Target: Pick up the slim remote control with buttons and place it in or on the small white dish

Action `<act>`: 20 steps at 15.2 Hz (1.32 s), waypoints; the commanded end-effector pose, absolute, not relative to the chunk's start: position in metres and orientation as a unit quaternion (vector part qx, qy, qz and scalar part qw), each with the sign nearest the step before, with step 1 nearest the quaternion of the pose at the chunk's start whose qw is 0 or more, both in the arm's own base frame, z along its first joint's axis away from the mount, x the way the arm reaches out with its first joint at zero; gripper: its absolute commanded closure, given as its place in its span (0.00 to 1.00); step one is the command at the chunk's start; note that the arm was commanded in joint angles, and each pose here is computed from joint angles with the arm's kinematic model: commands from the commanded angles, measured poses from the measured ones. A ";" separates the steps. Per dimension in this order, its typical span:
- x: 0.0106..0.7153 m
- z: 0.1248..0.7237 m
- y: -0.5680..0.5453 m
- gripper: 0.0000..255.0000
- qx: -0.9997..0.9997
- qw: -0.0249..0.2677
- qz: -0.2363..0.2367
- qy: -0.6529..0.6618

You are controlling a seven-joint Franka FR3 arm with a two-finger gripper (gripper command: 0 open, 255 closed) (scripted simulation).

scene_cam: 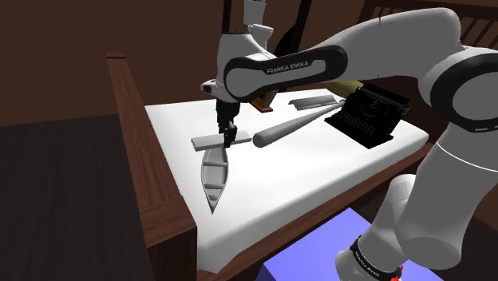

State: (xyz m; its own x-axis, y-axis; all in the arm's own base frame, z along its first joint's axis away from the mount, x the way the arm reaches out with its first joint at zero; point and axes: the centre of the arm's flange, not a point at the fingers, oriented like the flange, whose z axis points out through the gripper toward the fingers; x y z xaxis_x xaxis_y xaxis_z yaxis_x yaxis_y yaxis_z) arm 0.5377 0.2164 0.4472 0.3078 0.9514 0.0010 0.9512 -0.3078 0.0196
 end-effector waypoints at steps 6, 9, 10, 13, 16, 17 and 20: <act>0.514 0.428 0.257 1.00 0.809 0.008 0.006 0.588; 0.514 0.412 0.257 1.00 0.809 0.008 0.006 0.588; 0.514 0.407 0.257 1.00 0.809 0.008 0.006 0.588; 0.514 0.391 0.257 1.00 0.809 0.008 0.006 0.588; 0.514 0.378 0.257 1.00 0.809 0.008 0.006 0.588; 0.514 0.378 0.257 1.00 0.809 0.008 0.006 0.588; 0.514 0.378 0.257 1.00 0.809 0.008 0.006 0.588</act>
State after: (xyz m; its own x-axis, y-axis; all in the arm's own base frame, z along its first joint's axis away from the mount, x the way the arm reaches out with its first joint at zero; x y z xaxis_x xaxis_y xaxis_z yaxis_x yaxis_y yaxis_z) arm 0.5141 0.2566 0.3779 0.3091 0.9510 0.0007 0.9508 -0.3091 0.0197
